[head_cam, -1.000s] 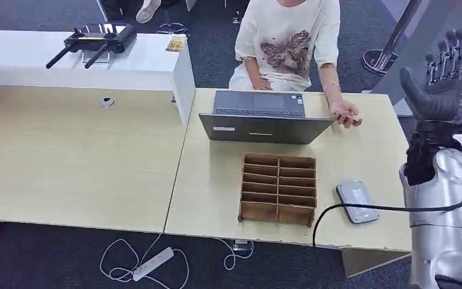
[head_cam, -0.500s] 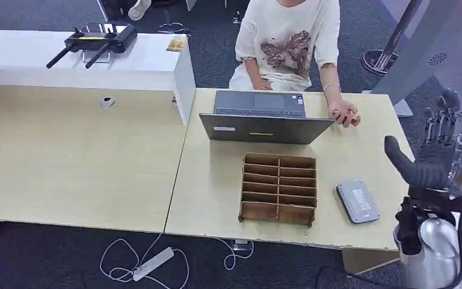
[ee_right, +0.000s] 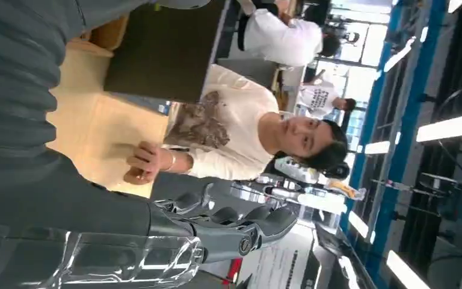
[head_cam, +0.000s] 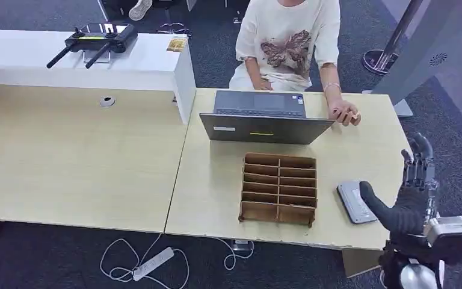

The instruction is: Pass the card to the sensor for recognition and then transmit it.

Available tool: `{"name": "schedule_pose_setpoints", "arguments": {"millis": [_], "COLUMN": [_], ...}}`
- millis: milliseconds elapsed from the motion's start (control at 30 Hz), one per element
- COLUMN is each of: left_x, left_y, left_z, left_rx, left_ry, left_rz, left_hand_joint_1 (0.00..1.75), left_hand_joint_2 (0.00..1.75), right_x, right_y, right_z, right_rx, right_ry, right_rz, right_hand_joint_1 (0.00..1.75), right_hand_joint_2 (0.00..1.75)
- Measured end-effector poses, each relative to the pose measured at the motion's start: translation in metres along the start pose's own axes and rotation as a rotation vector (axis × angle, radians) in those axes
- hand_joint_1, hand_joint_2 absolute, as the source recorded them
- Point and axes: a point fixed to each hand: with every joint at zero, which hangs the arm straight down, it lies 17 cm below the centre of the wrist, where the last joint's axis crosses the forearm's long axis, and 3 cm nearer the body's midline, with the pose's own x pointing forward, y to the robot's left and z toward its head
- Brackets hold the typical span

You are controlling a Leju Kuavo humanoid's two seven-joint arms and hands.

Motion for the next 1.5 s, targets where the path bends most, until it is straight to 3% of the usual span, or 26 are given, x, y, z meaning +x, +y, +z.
{"name": "schedule_pose_setpoints", "arguments": {"millis": [167,400,467,800,1000,1500], "left_x": [-0.001,-0.002,-0.001,-0.002,-0.003,-0.004], "left_y": [-0.001,-0.003,-0.004,-0.004,-0.004,-0.004], "left_z": [0.000,0.000,0.000,0.000,0.000,0.000], "left_rx": [-0.002,-0.001,-0.001,-0.003,-0.007,-0.008], "left_ry": [0.007,0.015,0.016,0.020,0.022,0.026], "left_rz": [-0.001,-0.019,-0.019,-0.029,-0.044,-0.056], "left_hand_joint_1": [0.00,0.00,0.00,0.00,0.00,0.00], "left_hand_joint_2": [0.00,0.00,0.00,0.00,0.00,0.00], "right_x": [0.004,0.011,0.012,-0.018,-0.042,-0.056], "right_y": [0.001,-0.012,-0.012,-0.001,0.022,0.044], "right_z": [0.019,0.028,0.030,0.043,0.054,0.067], "right_rx": [-0.049,-0.143,-0.153,-0.066,0.073,0.190], "right_ry": [0.000,-0.006,0.001,0.167,0.253,0.301], "right_rz": [0.193,0.918,1.016,1.117,1.050,1.031], "right_hand_joint_1": [0.00,0.00,0.00,0.00,0.00,0.17], "right_hand_joint_2": [1.75,1.75,1.75,1.75,1.75,1.75]}}
